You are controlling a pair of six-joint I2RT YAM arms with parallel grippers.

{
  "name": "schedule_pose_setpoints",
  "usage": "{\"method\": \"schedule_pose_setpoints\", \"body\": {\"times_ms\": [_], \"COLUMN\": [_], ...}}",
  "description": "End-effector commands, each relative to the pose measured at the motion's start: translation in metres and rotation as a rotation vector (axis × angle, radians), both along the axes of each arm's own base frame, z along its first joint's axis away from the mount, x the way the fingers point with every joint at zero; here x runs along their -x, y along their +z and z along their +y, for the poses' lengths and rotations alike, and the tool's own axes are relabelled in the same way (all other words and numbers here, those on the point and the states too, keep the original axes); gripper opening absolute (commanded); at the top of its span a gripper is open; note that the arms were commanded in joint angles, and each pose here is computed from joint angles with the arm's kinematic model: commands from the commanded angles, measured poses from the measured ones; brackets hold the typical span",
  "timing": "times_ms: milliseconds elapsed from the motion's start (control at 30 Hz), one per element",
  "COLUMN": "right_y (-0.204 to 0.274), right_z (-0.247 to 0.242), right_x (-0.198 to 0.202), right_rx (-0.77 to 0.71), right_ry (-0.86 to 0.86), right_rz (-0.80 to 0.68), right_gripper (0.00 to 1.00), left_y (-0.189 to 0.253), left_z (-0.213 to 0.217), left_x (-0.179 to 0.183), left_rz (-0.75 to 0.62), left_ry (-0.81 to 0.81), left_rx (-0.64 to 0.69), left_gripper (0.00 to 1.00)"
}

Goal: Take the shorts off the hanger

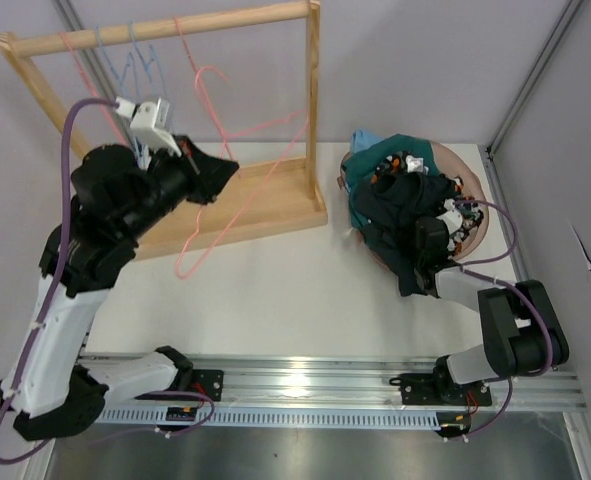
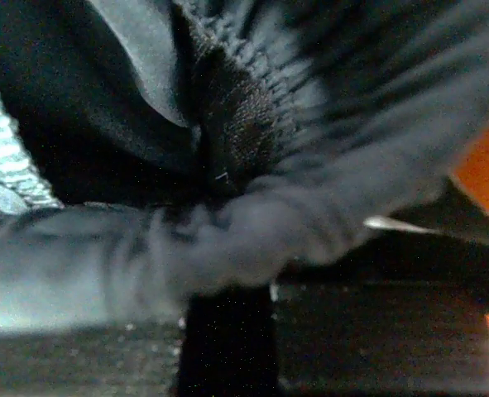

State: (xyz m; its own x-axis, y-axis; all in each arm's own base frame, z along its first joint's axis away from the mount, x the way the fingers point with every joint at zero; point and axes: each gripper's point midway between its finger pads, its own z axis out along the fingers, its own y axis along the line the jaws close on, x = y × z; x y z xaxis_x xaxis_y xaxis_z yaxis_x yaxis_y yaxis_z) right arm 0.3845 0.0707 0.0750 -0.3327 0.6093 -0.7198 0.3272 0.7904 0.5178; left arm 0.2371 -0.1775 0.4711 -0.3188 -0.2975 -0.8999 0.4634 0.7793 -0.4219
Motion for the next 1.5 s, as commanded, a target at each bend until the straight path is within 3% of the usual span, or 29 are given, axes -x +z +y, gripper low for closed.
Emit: {"method": "schedule_pose_setpoints", "body": {"times_ms": [0,33,67,167,200,267,300,367,500,733,933,1300,1333,1400,1433,1467], "right_y": [-0.036,-0.020,-0.010,0.038,0.040,0.090,0.091,0.132,0.161,0.186,0.196,0.226,0.231,0.237,0.240,0.245], "right_z": [0.026,0.024,0.027,0.031,0.030,0.030,0.035,0.033,0.030,0.018,0.015,0.020,0.021,0.023,0.023,0.021], "right_x": [0.024,0.022,0.024,0.032,0.043,0.056,0.074,0.096,0.138,0.169,0.178,0.194,0.195,0.198,0.198,0.198], "right_rx": [-0.028,-0.015,0.001,0.056,0.078,0.079,0.094,0.060,0.024,0.024,0.007,-0.052,-0.053,-0.057,-0.043,-0.033], "right_ry": [0.140,0.126,0.132,0.149,0.151,0.145,0.178,0.183,0.229,0.258,0.265,0.330,0.344,0.366,0.371,0.365], "right_rz": [0.138,0.093,0.073,-0.010,0.021,-0.095,-0.074,-0.189,-0.246,-0.272,-0.288,-0.358,-0.376,-0.407,-0.417,-0.423], "right_gripper": [0.60,0.91,0.99,0.99,0.99,0.99,0.99,0.99,0.99,0.99,0.99,0.99,0.99,0.99,1.00,0.99], "left_y": [0.041,0.041,0.055,0.062,0.061,0.064,0.060,0.059,0.055,0.066,0.048,0.020,0.020,0.021,0.018,0.020], "left_z": [-0.004,-0.003,-0.005,-0.009,-0.010,-0.008,-0.009,-0.004,0.007,0.013,0.009,0.013,0.012,0.011,0.010,0.010], "left_x": [-0.037,-0.049,-0.062,-0.095,-0.103,-0.117,-0.131,-0.143,-0.164,-0.190,-0.220,-0.240,-0.239,-0.231,-0.229,-0.225], "left_rz": [-0.112,-0.108,-0.129,-0.118,-0.106,-0.108,-0.098,-0.095,-0.083,-0.149,-0.119,-0.056,-0.057,-0.060,-0.054,-0.056], "left_ry": [0.077,0.115,0.139,0.180,0.187,0.208,0.230,0.267,0.335,0.403,0.423,0.426,0.417,0.396,0.387,0.376], "left_rx": [-0.021,-0.038,-0.044,-0.062,-0.065,-0.066,-0.075,-0.077,-0.080,-0.069,-0.077,-0.098,-0.094,-0.084,-0.089,-0.086], "left_gripper": [0.00,0.00,0.00,0.00,0.00,0.00,0.00,0.00,0.00,0.00,0.01,0.07,0.09,0.27,0.48,0.62]}}
